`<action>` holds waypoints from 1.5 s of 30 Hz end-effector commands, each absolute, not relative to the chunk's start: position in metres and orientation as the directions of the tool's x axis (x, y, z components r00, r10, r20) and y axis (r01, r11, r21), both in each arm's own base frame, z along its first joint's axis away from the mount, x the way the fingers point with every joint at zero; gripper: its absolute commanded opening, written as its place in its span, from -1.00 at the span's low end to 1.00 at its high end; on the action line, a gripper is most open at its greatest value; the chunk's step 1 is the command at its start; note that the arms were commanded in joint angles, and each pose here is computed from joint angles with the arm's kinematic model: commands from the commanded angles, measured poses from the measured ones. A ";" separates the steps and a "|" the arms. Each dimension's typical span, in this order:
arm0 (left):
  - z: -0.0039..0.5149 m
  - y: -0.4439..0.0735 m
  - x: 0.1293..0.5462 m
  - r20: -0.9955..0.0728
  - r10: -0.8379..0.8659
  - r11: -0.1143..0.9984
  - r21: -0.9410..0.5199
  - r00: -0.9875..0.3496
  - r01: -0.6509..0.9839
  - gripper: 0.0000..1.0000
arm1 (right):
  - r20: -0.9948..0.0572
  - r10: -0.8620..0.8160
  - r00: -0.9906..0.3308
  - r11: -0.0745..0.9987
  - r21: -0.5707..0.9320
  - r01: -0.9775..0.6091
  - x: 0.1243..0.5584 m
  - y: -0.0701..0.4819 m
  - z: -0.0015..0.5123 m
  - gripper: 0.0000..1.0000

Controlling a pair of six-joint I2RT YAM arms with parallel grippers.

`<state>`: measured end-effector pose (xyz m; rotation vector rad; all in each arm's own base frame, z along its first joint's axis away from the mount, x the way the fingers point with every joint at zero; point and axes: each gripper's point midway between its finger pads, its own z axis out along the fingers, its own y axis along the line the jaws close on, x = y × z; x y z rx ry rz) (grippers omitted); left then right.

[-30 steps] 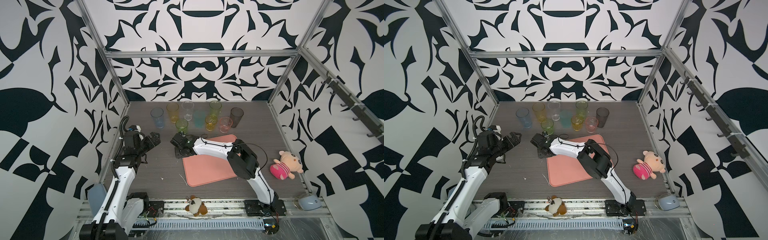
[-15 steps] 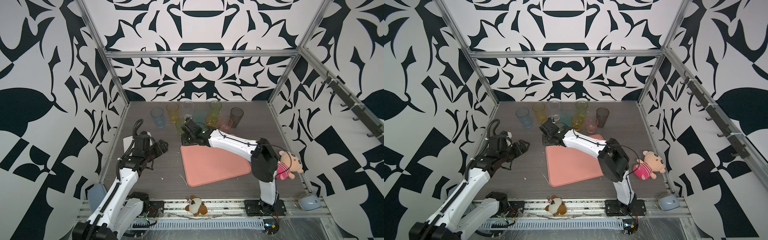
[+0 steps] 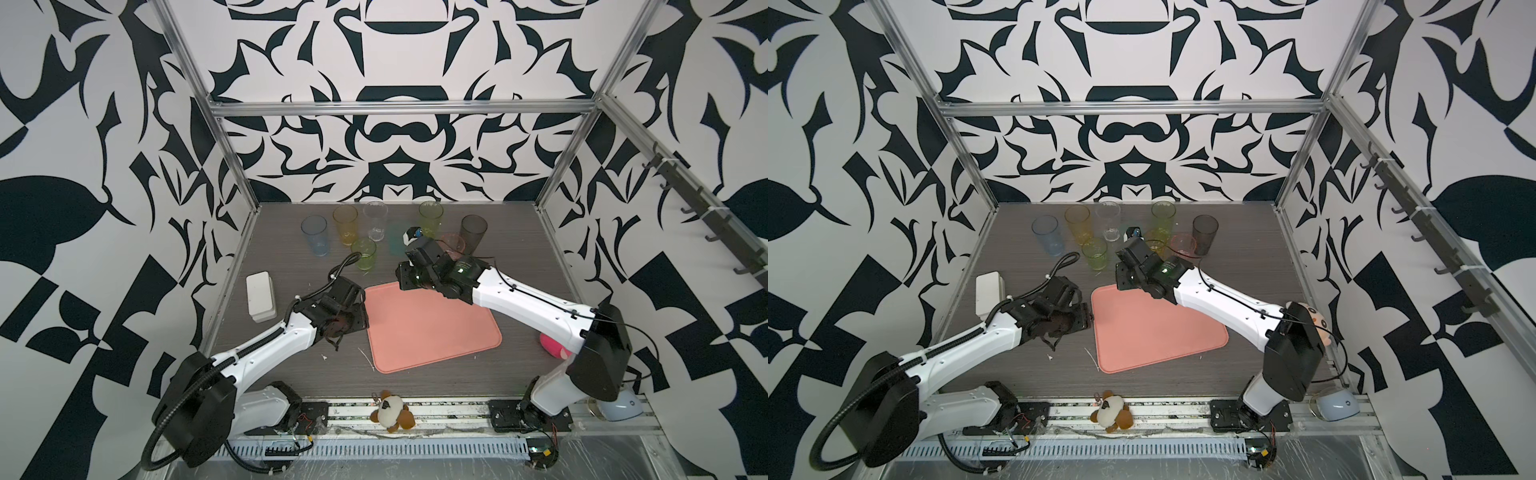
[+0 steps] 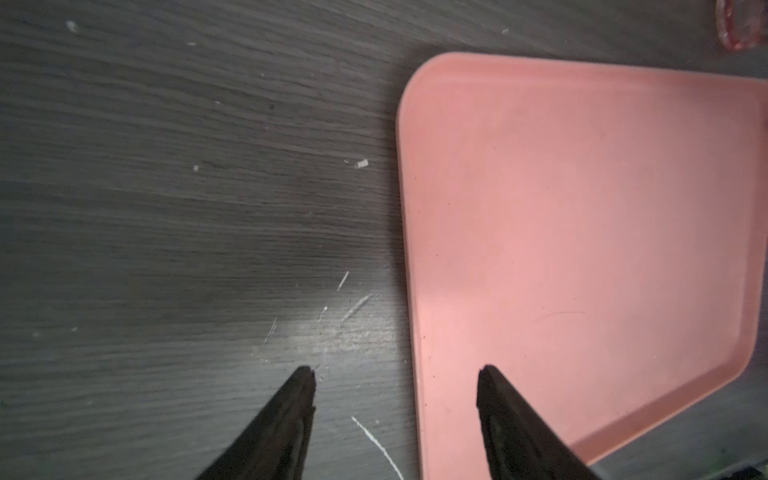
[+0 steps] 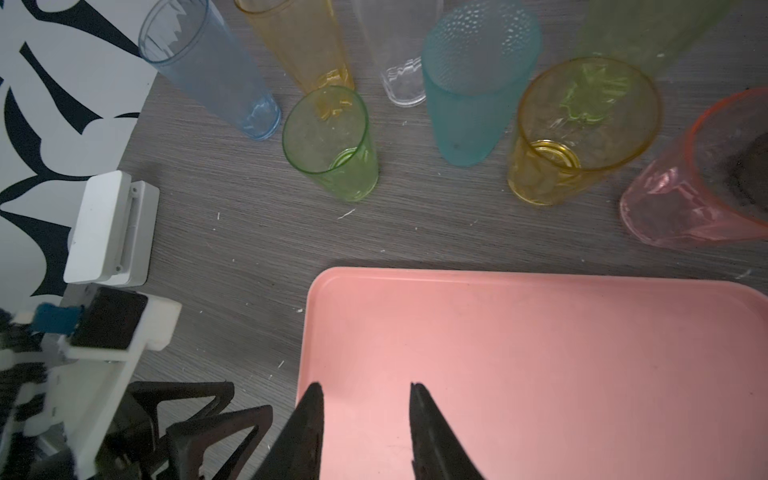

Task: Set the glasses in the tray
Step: 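Grip the tray's other edge with the left gripper while the right gripper holds its corner, then slide the pink tray with both grippers toward the glasses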

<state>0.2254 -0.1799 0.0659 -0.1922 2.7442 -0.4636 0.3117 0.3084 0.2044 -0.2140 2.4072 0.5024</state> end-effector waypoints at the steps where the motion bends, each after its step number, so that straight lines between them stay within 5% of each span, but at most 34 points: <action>1: 0.064 -0.188 0.229 -0.313 -0.191 0.941 -0.328 -0.930 -0.083 0.25 | -0.683 -0.002 -0.731 0.914 0.296 -0.279 0.315 0.295 0.223 -0.25; 14: 0.039 -0.212 0.230 -0.251 -0.140 0.953 -0.296 -0.958 -0.062 -0.23 | -0.670 -0.002 -0.742 0.926 0.279 -0.254 0.319 0.282 0.213 -0.25; 22: 0.026 -0.213 0.228 -0.221 -0.135 0.959 -0.275 -0.966 -0.071 -0.35 | -0.662 0.002 -0.750 0.931 0.275 -0.241 0.319 0.275 0.208 -0.25; 32: 0.021 -0.210 0.224 -0.207 -0.099 0.969 -0.242 -0.973 -0.047 -0.79 | -0.656 0.010 -0.754 0.938 0.268 -0.221 0.319 0.264 0.203 -0.25; 45: 0.028 -0.191 0.233 -0.222 0.001 0.974 -0.219 -0.975 0.050 -1.00 | -0.654 0.016 -0.756 0.944 0.259 -0.204 0.317 0.251 0.201 -0.25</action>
